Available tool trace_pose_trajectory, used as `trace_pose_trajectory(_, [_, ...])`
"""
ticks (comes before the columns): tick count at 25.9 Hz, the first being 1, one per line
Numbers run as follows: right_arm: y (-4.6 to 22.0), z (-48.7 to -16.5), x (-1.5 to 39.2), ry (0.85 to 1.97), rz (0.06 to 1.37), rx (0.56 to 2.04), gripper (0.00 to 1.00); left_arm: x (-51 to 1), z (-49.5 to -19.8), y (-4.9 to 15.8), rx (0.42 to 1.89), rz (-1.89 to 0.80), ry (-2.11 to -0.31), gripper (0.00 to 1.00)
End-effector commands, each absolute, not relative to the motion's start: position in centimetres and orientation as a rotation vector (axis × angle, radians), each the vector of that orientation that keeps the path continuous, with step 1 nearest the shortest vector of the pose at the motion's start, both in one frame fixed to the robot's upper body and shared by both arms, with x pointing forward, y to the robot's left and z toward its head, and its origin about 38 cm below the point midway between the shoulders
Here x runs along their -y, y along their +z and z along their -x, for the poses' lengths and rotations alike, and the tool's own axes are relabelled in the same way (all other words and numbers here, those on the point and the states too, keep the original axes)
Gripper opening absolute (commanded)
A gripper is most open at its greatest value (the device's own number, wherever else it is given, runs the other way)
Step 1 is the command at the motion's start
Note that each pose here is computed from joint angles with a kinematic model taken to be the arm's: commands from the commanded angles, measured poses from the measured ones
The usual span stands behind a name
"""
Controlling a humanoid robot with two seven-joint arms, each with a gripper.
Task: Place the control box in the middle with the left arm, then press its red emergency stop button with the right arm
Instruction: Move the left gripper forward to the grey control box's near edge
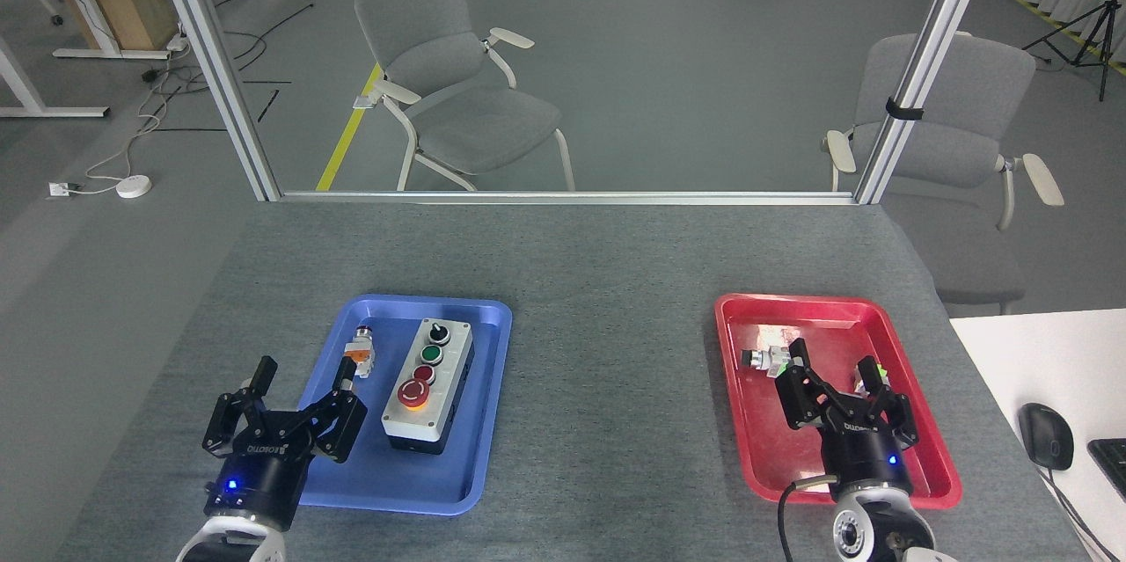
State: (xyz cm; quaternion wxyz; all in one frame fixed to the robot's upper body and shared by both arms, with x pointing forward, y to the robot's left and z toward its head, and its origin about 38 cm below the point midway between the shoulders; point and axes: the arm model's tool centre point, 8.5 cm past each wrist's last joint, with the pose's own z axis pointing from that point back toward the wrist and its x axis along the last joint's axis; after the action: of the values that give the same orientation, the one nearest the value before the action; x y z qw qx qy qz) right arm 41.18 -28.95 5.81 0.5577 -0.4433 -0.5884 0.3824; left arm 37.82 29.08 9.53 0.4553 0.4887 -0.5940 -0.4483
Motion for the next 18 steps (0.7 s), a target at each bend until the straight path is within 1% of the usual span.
trace_pose_trajectory(1, [5.9, -41.2, 29.0, 0.902, 1.048, 1.389, 1.0, -29.1, -37.8, 9.6, 1.473, -1.213, -1.1, 0.99])
trace_pose_trajectory(6, [6.0, -41.2, 29.3, 0.904, 1.054, 1.386, 1.0, -28.9, -37.6, 9.4, 1.474, -1.203, -1.094, 0.99])
trace_pose_trajectory(8, [5.9, -41.2, 29.5, 0.906, 1.058, 1.382, 1.0, -28.5, -37.6, 9.9, 1.492, -1.205, -1.08, 0.99])
trace_pose_trajectory(13, [5.8, -41.1, 29.1, 0.908, 1.048, 1.386, 1.0, -28.0, -37.2, 9.9, 1.553, -1.123, -0.976, 0.99])
trace_pose_trajectory(16, [5.8, -41.1, 29.3, 0.91, 1.051, 1.385, 1.0, -27.3, -36.3, 9.4, 1.603, -1.076, -1.029, 0.99])
trace_pose_trajectory(18, [5.7, -41.0, 29.3, 0.91, 1.05, 1.382, 1.0, -27.0, -35.4, 8.7, 1.611, -1.049, -1.056, 0.99])
